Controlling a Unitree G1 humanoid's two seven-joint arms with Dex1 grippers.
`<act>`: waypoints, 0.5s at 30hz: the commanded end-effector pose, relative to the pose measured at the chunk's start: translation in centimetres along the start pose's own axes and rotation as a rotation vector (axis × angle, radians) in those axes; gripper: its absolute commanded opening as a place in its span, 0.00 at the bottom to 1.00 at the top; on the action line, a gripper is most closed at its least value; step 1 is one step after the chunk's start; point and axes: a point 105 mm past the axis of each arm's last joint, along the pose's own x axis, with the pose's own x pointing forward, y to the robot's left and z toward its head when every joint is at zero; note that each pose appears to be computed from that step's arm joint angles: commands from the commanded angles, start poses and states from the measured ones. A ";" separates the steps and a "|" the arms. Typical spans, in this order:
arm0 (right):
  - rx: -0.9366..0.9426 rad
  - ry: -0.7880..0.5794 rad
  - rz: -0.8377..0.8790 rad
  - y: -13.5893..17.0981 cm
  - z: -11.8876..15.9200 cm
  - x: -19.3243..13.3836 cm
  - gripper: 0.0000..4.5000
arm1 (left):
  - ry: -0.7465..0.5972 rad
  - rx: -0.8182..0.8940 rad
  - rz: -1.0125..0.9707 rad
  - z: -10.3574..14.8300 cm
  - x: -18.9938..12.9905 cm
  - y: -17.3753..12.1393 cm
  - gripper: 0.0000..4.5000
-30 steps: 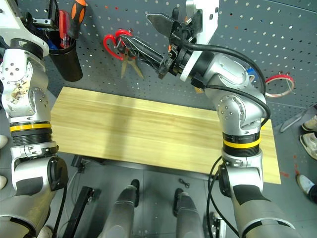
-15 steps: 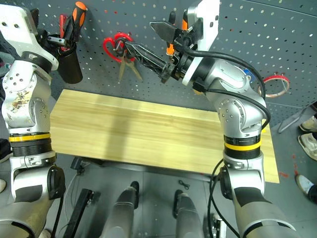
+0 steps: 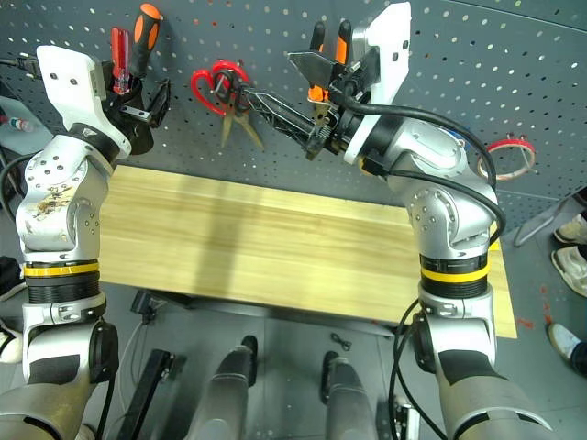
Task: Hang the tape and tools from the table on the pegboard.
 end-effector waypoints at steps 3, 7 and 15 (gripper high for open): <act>-0.033 0.149 -0.076 1.3 -2.4 -3.9 1.00 | 0.075 -0.037 -0.164 -1.1 -3.5 -2.5 0.99; 0.008 0.334 -0.177 3.2 -7.0 -7.9 1.00 | 0.227 -0.089 -0.292 -4.4 -6.4 -5.4 0.99; -0.036 0.646 -0.469 2.3 -14.2 -14.8 1.00 | 0.543 -0.172 -0.581 -11.7 -11.3 -13.4 0.99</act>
